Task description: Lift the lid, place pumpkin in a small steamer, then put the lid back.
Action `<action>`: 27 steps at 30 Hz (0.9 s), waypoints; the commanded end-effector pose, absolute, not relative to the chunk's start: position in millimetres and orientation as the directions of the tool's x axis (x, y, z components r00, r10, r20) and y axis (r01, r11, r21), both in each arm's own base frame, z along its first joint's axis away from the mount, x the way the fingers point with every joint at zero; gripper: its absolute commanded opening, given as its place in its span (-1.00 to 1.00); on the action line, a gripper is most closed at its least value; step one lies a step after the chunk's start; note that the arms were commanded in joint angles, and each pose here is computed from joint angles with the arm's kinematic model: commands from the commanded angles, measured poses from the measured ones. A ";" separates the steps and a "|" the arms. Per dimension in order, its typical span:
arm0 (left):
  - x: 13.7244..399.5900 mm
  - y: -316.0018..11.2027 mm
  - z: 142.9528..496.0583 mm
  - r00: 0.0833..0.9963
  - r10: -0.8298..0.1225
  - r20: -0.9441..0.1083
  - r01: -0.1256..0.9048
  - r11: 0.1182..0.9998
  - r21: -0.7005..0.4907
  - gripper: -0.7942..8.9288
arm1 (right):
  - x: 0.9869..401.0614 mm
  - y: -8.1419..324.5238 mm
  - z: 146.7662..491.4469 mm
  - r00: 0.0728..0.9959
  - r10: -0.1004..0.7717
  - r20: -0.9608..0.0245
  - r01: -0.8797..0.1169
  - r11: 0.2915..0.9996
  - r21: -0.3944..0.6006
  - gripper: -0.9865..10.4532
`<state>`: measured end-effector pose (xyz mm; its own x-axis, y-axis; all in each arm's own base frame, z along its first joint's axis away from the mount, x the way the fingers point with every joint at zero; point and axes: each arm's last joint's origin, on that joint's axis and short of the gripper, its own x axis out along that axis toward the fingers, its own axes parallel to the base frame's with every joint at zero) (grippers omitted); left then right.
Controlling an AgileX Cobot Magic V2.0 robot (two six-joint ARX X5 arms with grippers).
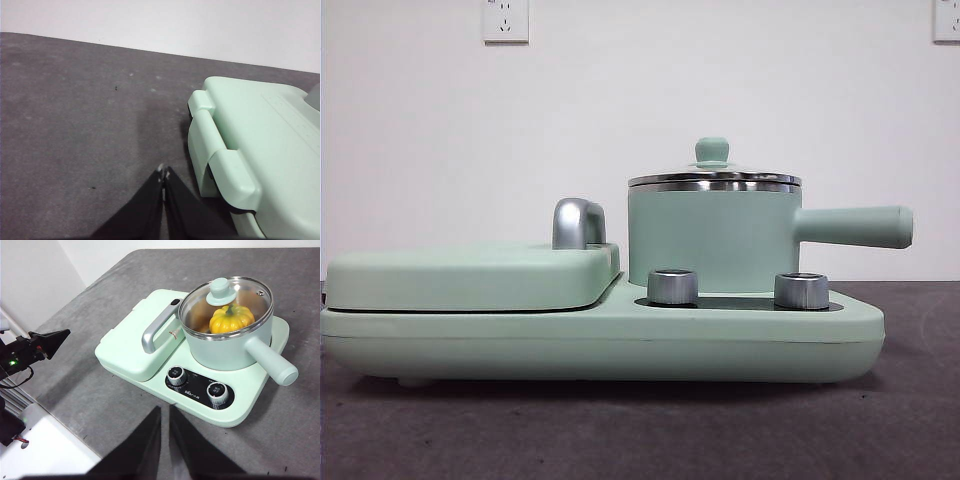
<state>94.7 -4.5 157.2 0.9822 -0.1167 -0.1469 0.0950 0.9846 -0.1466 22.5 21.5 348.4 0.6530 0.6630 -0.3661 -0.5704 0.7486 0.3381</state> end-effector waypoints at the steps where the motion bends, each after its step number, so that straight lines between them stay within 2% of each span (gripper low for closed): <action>1: 95.5 -4.2 150.2 0.979 -0.111 -0.170 0.089 0.987 -0.134 -0.82 | 22.2 21.5 351.5 0.654 0.670 -0.351 -0.584 0.742 0.330 -0.79; 19: 95.5 -4.2 150.1 0.979 -0.111 -0.171 0.089 0.987 -0.134 -0.82 | 24.8 22.3 348.0 0.676 0.659 -0.330 -0.574 0.751 0.326 -0.79; 23: 95.5 -4.2 150.1 0.979 -0.111 -0.171 0.089 0.987 -0.134 -0.82 | 40.0 24.5 326.7 0.784 0.580 -0.222 -0.506 0.804 0.312 -0.79; 27: 95.5 -4.2 150.1 0.979 -0.111 -0.171 0.089 0.987 -0.134 -0.82 | 59.9 20.1 288.9 0.916 0.400 -0.039 -0.380 0.892 0.246 -0.79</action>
